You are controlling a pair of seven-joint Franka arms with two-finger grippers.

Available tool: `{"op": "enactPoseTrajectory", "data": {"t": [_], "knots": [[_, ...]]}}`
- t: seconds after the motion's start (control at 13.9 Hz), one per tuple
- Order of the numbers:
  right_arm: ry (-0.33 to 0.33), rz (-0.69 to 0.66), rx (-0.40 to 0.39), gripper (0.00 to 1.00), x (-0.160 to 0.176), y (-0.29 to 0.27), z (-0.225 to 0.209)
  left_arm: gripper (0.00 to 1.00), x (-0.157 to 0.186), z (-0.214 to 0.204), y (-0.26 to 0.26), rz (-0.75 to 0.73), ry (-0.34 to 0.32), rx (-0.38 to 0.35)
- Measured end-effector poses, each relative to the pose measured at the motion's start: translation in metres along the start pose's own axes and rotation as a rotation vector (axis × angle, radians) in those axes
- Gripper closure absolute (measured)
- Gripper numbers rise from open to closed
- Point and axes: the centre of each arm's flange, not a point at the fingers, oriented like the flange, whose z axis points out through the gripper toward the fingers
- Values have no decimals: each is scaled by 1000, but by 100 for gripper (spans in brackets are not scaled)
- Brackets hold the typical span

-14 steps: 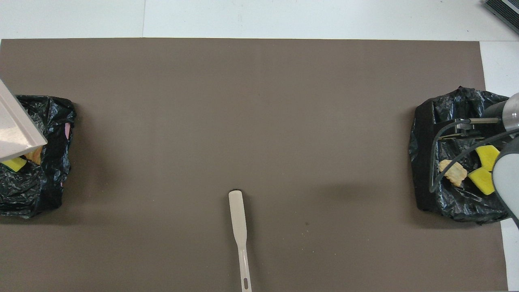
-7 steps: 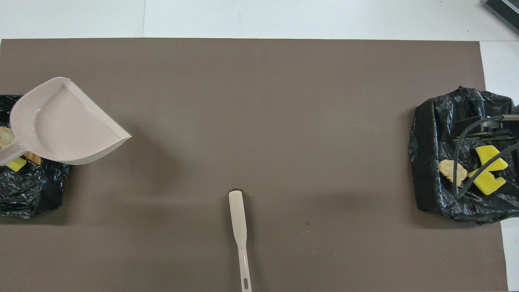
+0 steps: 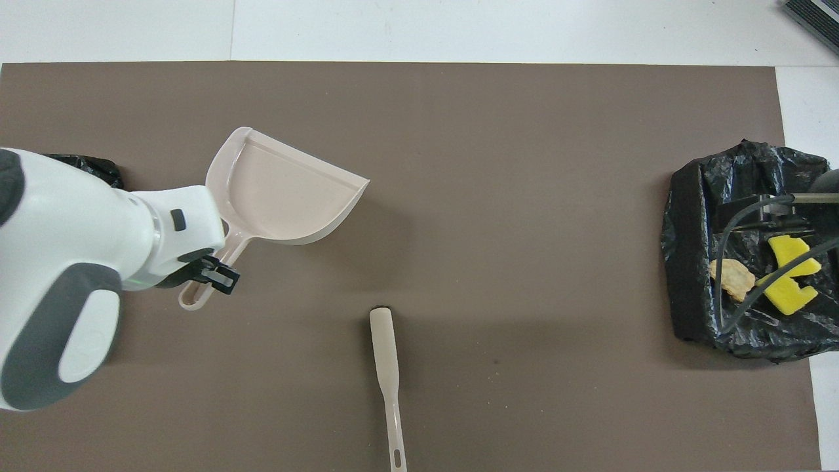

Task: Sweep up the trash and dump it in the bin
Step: 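Carry the empty dustpan with the left gripper to the table center, then set the dustpan down and withdraw the left gripper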

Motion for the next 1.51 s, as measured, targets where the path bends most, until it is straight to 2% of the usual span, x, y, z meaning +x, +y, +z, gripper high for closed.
{"op": "enactPoseTrajectory", "data": {"t": [0.22,0.5,0.79,1.01,1.51], "knots": [[-5,16,1,0,-2,12,-2,67,34,38,35,-61,79,-23],[-7,57,0,0,-4,34,-4,67,72,105,100,-156,137,-47],[-12,58,0,0,-6,35,-4,67,83,133,117,-189,119,-51],[-16,51,0,0,-8,31,-5,67,85,134,124,-256,117,-57],[-16,47,0,0,-8,28,-5,67,85,150,133,-296,89,-55]]}}
